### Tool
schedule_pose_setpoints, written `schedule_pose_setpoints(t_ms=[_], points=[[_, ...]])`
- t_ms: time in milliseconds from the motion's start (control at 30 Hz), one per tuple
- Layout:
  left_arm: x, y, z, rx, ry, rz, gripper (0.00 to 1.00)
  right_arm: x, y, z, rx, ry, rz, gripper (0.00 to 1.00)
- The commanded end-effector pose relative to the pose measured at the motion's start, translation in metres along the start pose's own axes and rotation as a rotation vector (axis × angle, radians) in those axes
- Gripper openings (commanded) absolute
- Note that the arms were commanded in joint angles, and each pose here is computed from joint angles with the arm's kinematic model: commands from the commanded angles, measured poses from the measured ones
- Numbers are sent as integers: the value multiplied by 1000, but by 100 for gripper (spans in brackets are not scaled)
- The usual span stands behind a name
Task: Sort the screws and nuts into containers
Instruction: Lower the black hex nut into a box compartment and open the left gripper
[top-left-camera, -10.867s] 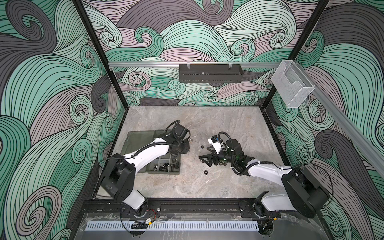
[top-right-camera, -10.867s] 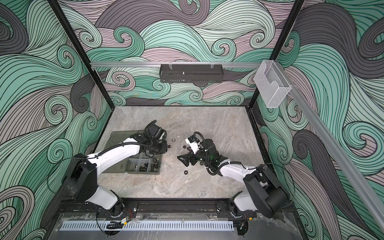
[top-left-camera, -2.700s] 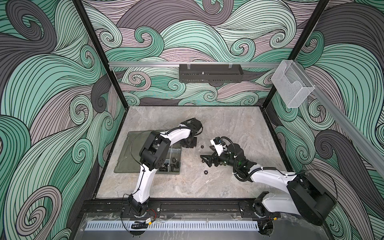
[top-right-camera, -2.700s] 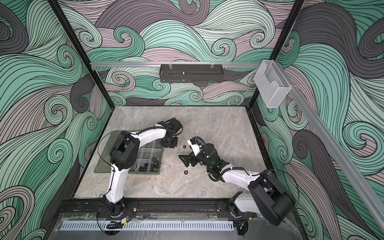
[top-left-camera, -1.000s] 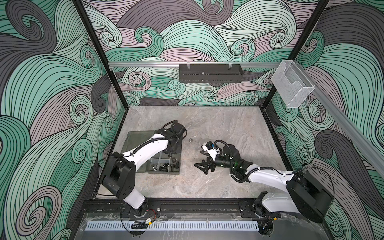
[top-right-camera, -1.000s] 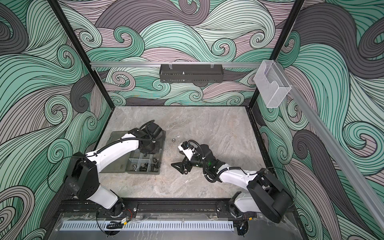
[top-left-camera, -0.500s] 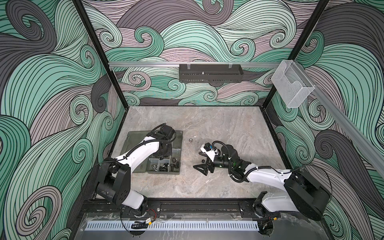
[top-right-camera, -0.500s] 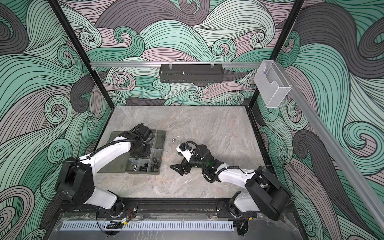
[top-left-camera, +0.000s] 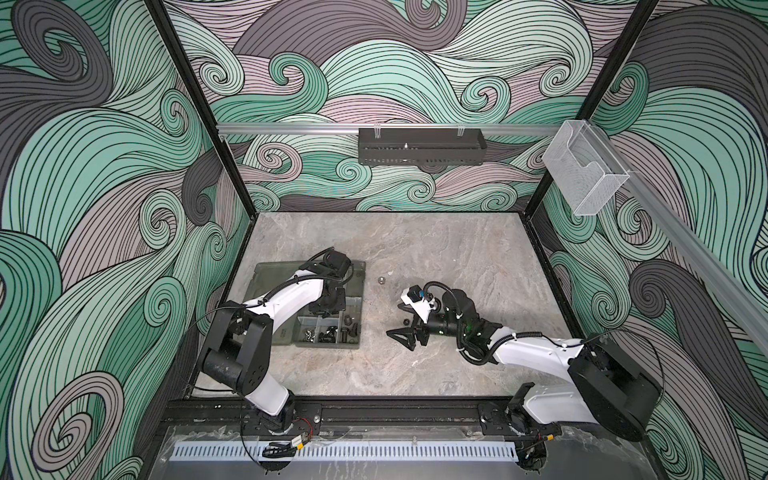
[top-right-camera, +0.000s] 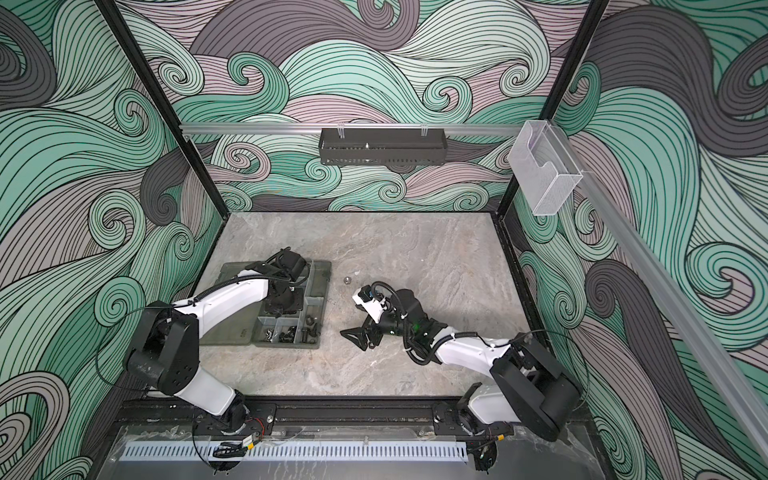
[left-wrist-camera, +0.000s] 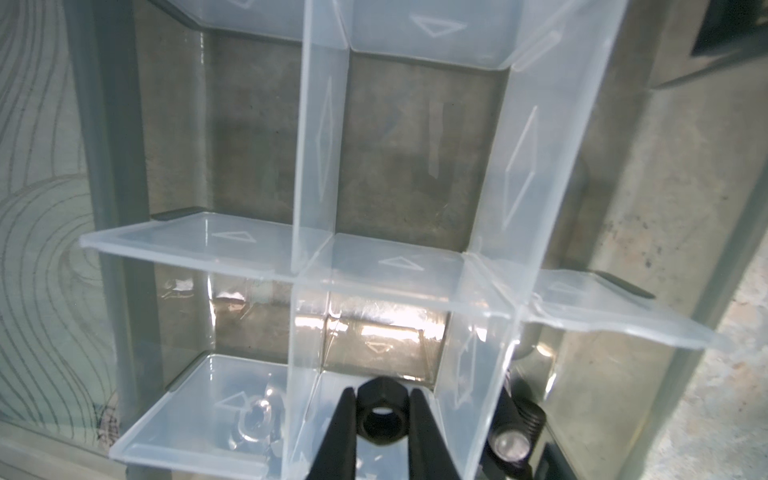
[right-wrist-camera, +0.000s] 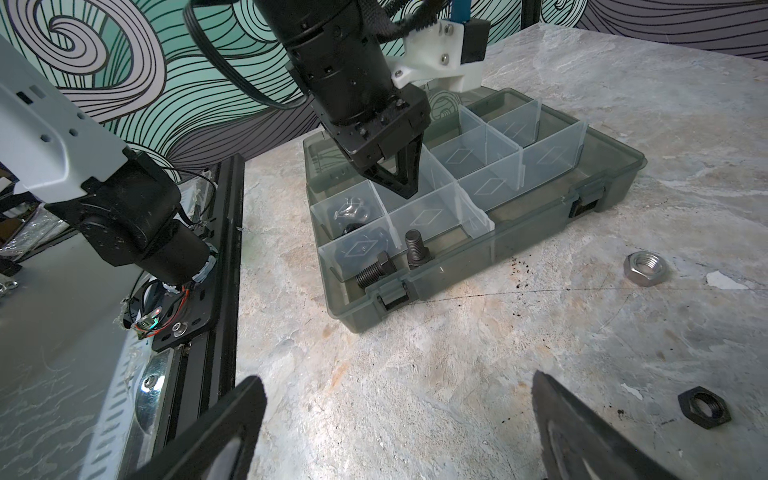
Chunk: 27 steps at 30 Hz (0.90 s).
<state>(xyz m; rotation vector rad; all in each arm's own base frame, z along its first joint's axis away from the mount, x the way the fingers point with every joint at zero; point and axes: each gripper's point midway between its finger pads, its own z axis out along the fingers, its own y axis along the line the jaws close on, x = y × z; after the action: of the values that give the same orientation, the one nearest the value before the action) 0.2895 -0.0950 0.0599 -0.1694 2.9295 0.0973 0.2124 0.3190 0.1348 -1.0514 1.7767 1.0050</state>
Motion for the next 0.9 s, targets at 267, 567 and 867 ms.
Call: schedule_pose_setpoints(t_ms=[267,567,867], points=[[-2,-1,16,-14,19,-3,20,-8,0,2,1,-7,-40,99],[-1,0,16,-19,20,-3,24,-6,0,3,-2,-2,-36,99],[-1,1,15,-23,19,-1,29,-6,0,3,-2,0,-36,99]])
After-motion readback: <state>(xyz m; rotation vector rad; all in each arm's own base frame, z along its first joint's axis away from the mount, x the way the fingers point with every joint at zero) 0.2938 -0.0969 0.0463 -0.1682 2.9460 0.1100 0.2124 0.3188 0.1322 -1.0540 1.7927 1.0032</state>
